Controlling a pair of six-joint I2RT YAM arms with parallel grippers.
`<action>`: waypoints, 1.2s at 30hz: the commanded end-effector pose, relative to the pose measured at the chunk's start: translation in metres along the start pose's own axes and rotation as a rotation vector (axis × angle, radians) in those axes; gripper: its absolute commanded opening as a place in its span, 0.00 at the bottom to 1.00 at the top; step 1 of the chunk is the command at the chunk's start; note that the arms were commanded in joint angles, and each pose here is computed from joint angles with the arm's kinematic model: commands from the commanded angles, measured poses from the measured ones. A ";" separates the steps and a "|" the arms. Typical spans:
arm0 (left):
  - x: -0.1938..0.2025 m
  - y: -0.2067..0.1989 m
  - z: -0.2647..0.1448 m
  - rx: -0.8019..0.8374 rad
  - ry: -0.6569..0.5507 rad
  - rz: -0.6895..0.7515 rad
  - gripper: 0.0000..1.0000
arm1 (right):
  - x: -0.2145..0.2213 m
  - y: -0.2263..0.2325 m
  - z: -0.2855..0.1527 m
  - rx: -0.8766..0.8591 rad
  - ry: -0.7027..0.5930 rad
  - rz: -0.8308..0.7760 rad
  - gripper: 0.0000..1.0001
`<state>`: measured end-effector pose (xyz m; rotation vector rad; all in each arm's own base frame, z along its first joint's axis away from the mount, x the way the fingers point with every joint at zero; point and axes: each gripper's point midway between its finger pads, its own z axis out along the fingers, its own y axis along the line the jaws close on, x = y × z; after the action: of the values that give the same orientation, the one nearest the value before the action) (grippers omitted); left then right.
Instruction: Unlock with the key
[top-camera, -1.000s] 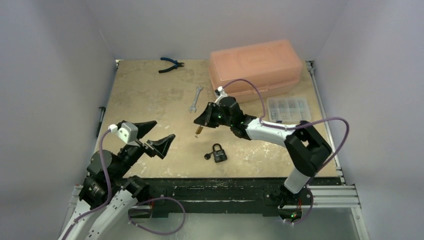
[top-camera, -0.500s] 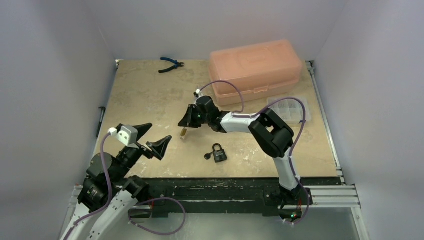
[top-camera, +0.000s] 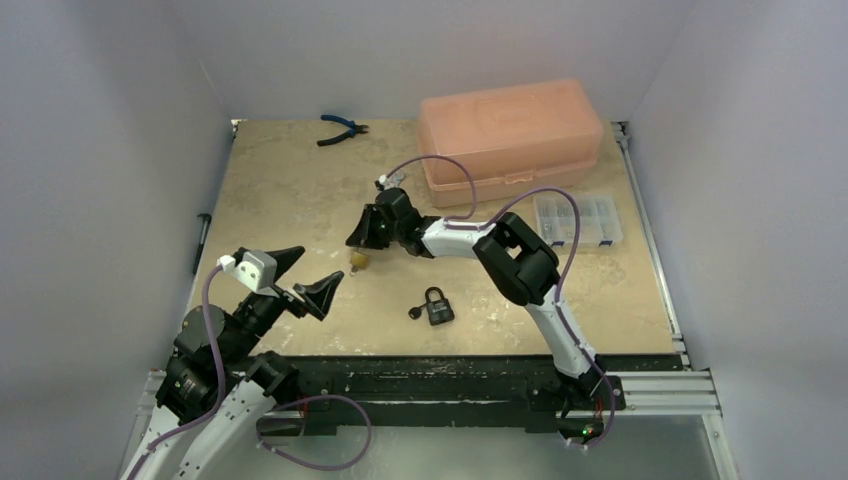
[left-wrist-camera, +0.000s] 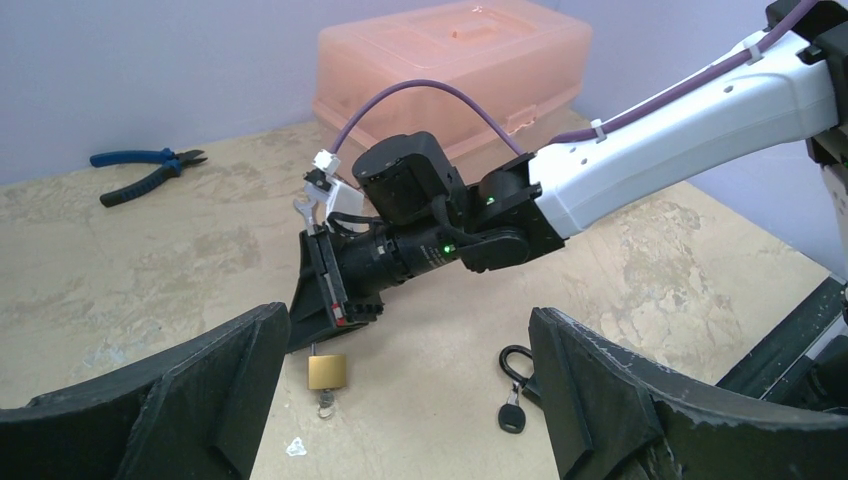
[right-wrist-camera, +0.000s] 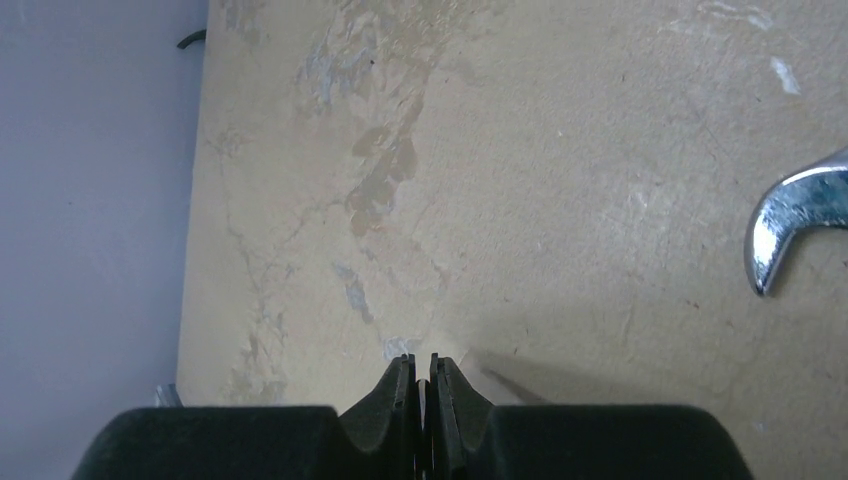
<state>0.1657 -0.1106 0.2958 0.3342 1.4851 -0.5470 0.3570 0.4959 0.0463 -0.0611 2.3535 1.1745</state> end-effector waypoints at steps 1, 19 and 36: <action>-0.001 0.002 0.003 -0.009 -0.005 0.018 0.96 | -0.004 0.011 0.009 -0.020 0.006 -0.013 0.00; 0.000 0.002 0.004 -0.007 -0.003 0.024 0.96 | 0.004 -0.007 -0.014 0.064 0.011 -0.026 0.84; 0.003 0.003 0.006 -0.008 0.011 0.028 0.96 | 0.000 -0.039 -0.067 0.387 -0.017 -0.101 0.99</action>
<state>0.1690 -0.1112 0.2909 0.3433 1.5009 -0.5320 0.3508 0.4483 0.0509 -0.0265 2.4459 0.8355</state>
